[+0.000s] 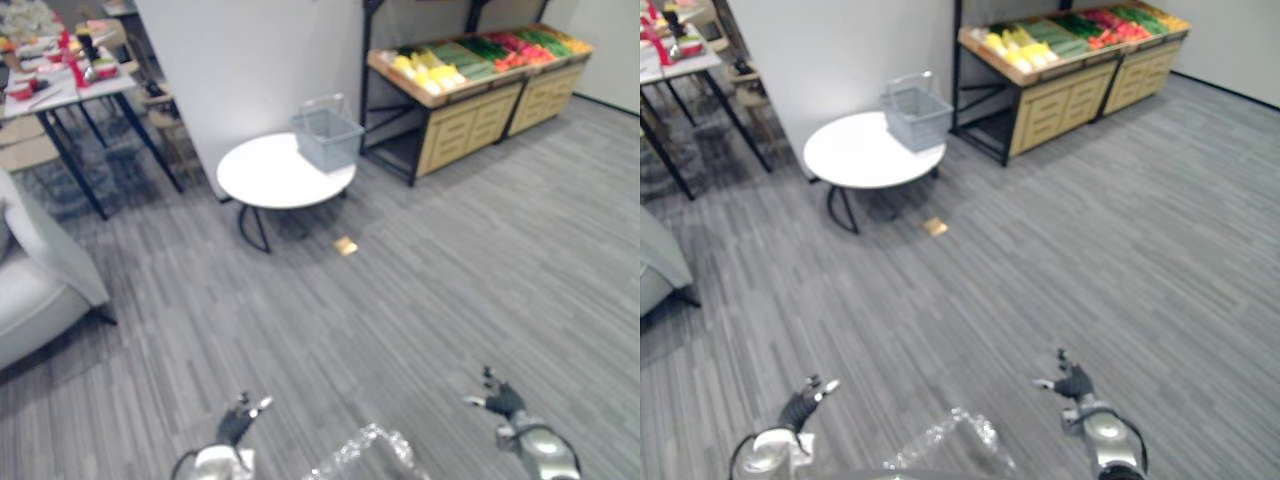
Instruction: Pick vegetable in the basket
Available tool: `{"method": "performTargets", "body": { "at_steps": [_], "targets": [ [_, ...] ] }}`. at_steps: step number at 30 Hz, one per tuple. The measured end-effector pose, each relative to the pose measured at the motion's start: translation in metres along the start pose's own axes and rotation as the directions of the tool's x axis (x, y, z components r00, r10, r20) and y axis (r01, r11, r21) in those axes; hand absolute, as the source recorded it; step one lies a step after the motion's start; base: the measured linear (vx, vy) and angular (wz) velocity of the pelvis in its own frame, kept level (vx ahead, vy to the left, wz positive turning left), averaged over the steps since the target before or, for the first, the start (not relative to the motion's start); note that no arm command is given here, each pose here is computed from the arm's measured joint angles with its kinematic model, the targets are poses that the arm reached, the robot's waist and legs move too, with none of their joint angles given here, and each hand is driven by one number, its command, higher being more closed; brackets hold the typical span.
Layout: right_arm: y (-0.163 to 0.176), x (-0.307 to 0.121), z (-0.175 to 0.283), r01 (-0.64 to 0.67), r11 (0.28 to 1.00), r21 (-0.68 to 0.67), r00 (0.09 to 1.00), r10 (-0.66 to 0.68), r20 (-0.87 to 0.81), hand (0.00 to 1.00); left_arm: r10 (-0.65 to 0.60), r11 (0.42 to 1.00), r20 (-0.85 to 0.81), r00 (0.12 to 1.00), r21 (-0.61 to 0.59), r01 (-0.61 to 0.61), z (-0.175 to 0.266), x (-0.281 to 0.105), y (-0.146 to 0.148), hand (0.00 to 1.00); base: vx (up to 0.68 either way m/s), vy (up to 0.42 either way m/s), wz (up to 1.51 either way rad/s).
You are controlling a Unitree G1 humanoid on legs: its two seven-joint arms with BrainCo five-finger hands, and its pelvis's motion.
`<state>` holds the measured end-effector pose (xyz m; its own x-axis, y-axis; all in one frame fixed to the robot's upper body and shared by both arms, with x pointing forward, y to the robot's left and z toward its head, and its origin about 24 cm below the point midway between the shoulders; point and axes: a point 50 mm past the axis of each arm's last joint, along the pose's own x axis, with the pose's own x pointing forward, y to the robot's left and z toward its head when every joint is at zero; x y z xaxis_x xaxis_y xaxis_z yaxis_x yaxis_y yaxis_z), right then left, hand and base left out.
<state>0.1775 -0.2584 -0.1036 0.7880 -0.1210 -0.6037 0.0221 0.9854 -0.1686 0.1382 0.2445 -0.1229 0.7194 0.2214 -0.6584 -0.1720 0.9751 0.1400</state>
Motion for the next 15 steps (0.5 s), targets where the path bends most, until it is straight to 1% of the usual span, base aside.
{"method": "performTargets", "body": {
  "at_steps": [7, 12, 15],
  "targets": [
    [0.007, -0.005, -0.012, -0.014, 1.000, 0.019, 0.999, 0.015, -0.034, 0.00, 0.000, 1.000, 0.000, 1.000, -0.005, 0.000, 0.000, 0.000, -0.002, 0.00, -0.04, -0.028, 0.00],
    [0.009, -0.007, -0.017, -0.030, 0.999, 0.025, 0.998, 0.031, -0.053, 0.00, 0.024, 1.000, 0.014, 1.000, -0.015, -0.024, 0.002, 0.000, -0.001, 0.00, -0.03, -0.050, -0.06],
    [0.012, -0.010, -0.023, -0.064, 0.998, -0.022, 0.995, 0.063, -0.078, 0.00, 0.051, 0.998, 0.004, 0.999, -0.033, -0.050, -0.004, -0.004, 0.003, 0.00, -0.01, -0.069, -0.23]
  ]
}}
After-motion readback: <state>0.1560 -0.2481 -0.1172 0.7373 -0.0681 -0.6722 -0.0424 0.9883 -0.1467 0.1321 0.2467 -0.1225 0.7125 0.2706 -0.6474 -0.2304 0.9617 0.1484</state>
